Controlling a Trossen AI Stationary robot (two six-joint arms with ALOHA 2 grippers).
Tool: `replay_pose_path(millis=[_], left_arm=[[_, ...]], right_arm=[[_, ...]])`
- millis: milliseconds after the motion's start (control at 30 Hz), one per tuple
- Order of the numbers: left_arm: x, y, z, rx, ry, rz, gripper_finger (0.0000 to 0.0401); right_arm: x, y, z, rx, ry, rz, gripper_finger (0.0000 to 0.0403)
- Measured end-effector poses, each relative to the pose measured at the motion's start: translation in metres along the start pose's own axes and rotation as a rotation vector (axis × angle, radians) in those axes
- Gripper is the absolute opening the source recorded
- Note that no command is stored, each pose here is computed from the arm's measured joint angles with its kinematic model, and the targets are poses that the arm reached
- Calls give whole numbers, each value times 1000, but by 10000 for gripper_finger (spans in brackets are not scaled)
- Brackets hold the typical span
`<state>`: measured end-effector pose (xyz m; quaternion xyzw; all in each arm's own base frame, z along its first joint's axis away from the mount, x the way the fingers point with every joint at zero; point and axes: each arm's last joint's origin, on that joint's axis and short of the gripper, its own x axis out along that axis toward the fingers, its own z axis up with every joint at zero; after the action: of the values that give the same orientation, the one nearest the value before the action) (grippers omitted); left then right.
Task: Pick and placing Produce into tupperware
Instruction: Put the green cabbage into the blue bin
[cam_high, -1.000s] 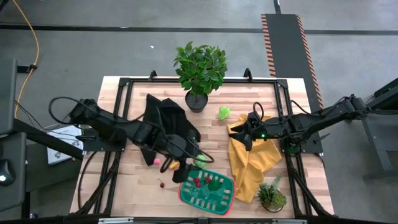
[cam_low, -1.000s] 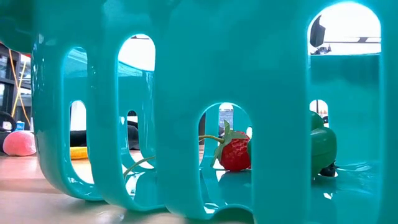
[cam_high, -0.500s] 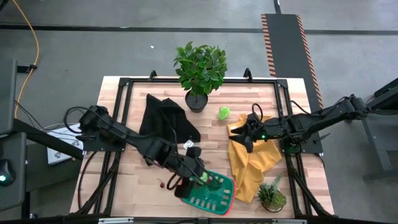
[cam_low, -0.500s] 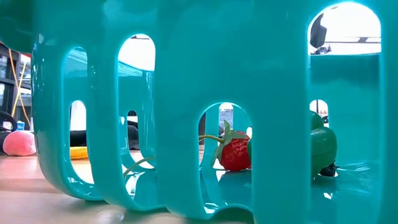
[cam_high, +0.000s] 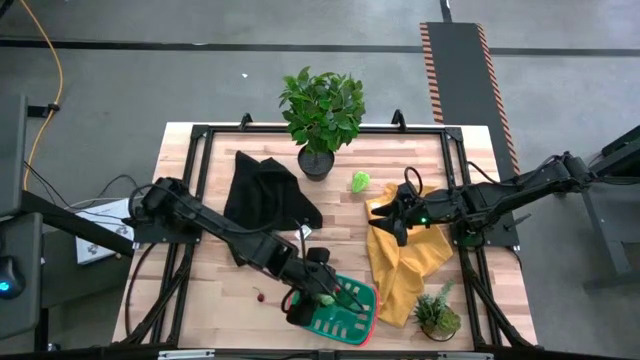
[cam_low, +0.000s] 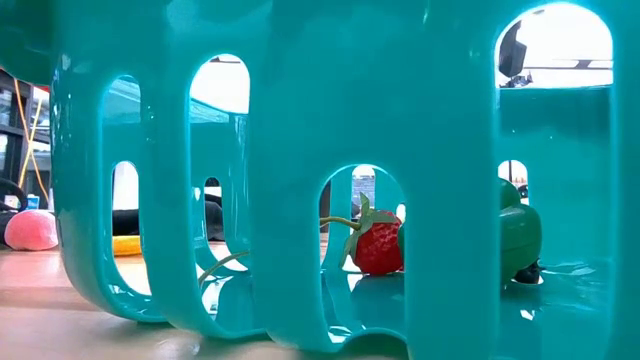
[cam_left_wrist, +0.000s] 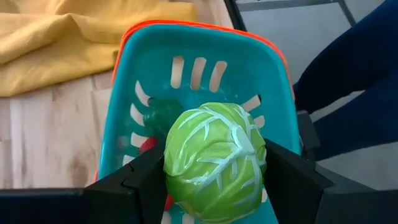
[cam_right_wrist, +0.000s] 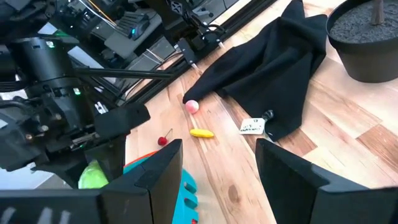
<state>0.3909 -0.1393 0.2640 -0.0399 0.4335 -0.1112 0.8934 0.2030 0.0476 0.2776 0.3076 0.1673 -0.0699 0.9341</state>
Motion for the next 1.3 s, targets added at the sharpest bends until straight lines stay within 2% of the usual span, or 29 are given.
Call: replay_pose_path(millis=[433,800,1300], left_arm=[[19,-1,-4,7,34,-58,214],[41,2,-15,-9,116,-72,214],[48,1,-15,-10,104,-100,214]], right_arm=[[0,0,0,-8,2,-1,193],[0,0,-1,-10,6,-4,193],[0,0,-1,-10,7,-4,193]])
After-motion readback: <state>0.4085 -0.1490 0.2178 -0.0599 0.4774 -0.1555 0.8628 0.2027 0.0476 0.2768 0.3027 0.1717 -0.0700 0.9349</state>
